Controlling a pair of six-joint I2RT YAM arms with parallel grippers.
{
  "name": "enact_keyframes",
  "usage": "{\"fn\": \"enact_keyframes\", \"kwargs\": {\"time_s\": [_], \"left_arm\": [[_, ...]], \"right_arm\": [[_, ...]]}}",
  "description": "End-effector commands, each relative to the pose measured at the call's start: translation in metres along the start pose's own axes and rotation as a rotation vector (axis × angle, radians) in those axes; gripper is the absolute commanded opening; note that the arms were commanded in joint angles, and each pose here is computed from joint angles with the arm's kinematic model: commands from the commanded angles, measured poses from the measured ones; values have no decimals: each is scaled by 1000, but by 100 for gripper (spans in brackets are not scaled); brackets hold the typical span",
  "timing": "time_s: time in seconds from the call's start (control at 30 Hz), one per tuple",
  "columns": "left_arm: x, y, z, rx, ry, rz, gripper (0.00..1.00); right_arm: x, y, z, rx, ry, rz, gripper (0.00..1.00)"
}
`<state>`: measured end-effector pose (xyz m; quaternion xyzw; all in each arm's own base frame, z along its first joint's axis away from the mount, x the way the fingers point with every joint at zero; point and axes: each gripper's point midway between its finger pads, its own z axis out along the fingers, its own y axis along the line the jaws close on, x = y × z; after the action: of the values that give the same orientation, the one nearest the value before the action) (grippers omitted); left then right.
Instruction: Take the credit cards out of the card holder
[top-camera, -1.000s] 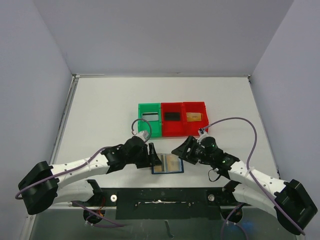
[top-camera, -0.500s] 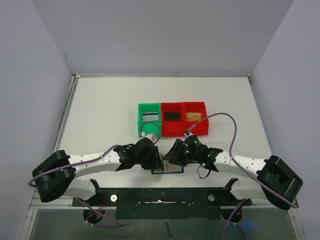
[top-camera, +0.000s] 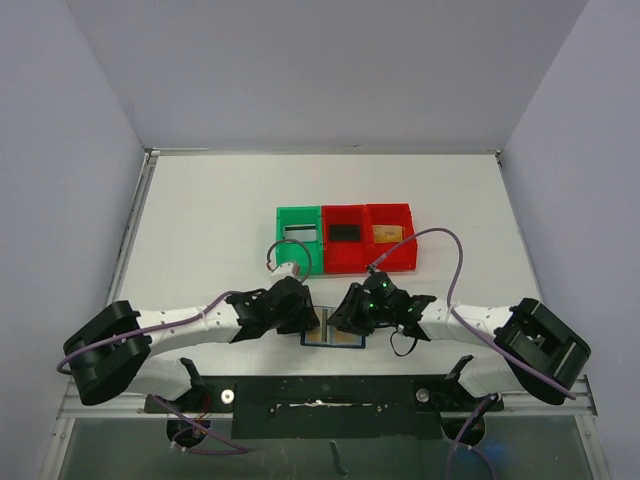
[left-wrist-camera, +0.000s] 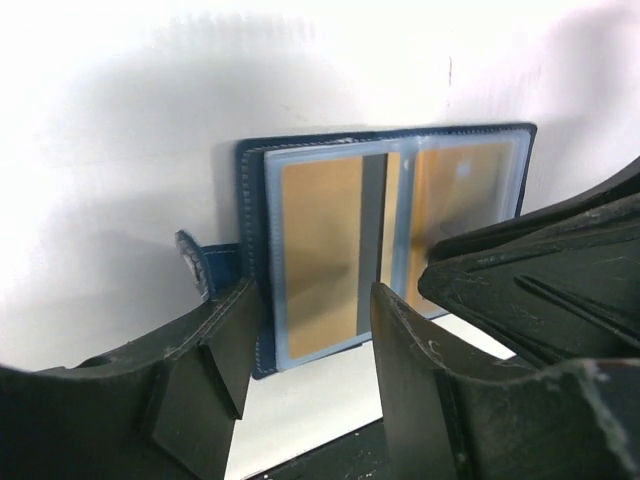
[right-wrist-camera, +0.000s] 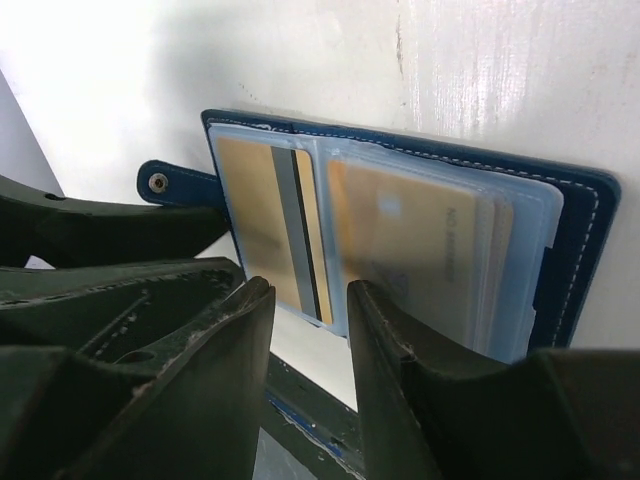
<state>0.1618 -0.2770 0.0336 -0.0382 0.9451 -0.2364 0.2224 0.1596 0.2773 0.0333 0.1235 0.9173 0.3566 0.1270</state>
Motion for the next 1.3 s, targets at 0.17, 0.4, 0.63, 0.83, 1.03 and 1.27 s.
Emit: {"fn": "enact_keyframes", "kwargs": {"time_s": [0.17, 0.4, 0.63, 0.83, 1.03, 1.27], "left_arm": [[-21, 4, -9, 66, -109, -71, 51], [-20, -4, -6, 105, -91, -64, 43], [-15, -15, -6, 160, -65, -62, 38], [-14, -18, -1, 154, -47, -23, 29], [-4, -16, 10, 109, 12, 23, 18], [6, -3, 15, 55, 42, 25, 5]], "right_arm": [[-4, 15, 4, -25, 0, -33, 36], [-7, 18, 8, -4, 3, -42, 35], [-8, 1, 12, 84, -10, -13, 28], [-7, -4, 14, 96, -12, 2, 26], [-7, -5, 15, 87, -14, 12, 23], [-6, 11, 13, -3, -8, -6, 8]]}}
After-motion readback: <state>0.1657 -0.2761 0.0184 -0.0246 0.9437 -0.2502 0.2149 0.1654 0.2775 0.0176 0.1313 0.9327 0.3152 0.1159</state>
